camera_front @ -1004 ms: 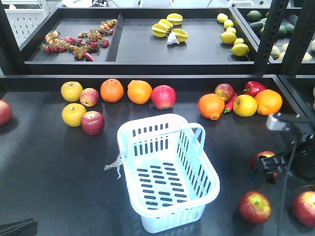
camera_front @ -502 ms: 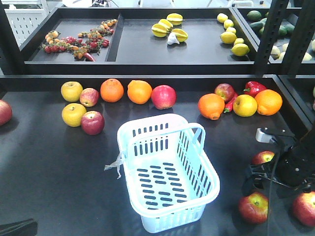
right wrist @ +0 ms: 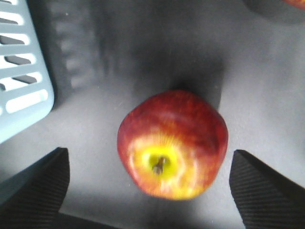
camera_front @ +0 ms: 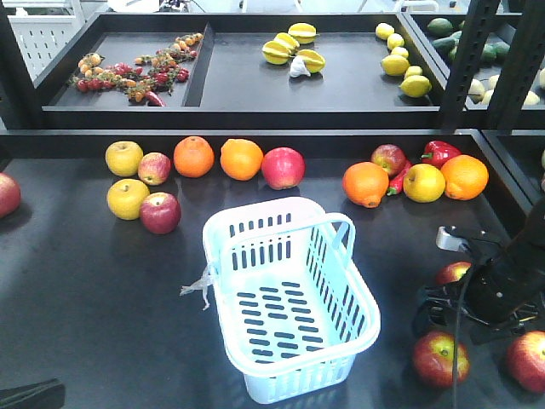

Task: Pick three apples into basket with both arms
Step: 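Reach the right gripper down to the red apple beside the basket, then close the right gripper on the red apple and lift it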

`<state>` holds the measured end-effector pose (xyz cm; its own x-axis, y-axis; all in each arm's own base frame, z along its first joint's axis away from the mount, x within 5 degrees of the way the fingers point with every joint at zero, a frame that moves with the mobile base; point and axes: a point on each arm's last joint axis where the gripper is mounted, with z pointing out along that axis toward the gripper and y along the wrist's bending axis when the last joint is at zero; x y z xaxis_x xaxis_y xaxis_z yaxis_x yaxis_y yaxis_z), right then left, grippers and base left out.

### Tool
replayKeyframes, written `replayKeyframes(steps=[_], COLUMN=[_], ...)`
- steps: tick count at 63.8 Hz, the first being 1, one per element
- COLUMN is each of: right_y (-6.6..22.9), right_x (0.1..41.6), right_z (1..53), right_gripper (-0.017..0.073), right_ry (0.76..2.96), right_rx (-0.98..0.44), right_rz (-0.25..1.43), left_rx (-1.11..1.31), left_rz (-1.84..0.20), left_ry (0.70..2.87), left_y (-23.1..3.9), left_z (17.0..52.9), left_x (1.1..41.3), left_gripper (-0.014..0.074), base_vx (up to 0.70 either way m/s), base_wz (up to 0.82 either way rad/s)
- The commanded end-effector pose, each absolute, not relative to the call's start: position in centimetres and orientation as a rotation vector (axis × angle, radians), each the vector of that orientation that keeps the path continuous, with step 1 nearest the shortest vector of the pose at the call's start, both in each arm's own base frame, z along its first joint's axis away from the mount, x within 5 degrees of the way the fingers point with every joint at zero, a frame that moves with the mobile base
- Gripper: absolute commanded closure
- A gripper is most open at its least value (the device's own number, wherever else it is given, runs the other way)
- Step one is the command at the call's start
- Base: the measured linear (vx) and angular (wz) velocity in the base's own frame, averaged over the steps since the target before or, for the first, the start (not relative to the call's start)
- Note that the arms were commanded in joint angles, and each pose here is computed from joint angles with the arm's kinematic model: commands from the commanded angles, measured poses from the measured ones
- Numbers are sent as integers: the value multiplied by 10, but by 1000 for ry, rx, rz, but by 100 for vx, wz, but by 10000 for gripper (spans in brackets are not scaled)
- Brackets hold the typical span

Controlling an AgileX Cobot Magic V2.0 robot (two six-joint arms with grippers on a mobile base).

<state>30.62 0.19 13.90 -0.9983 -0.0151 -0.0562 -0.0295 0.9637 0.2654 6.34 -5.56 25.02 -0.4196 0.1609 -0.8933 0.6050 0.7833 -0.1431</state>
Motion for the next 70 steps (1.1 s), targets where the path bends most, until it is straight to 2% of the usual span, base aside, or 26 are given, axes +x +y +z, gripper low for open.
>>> replayKeyframes(steps=[1, 36, 47, 55, 63, 70], right_y=[1, 1, -2, -4, -4, -3], right_x=[317, 322, 320, 318, 315, 313], right_z=[155, 113, 106, 105, 107, 119], right_gripper=[-77, -64, -36, 34, 166, 298], right_ry=[2989, 3142, 3188, 3218, 3243, 3230], right_rx=[-8, 71, 101, 106, 102, 42], right_rz=[416, 455, 405, 372, 383, 400], left_rx=[516, 516, 516, 516, 516, 516], left_rz=[-579, -579, -579, -579, -579, -579], left_ry=[1907, 1907, 1907, 1907, 1907, 1907], left_y=[-56, -56, -56, -56, -56, -56], left_z=[263, 263, 263, 263, 263, 263], left_x=[67, 67, 67, 67, 67, 67], left_gripper=[601, 601, 601, 601, 601, 601], base_vx=[0, 0, 0, 0, 0, 0], base_wz=[0, 0, 0, 0, 0, 0])
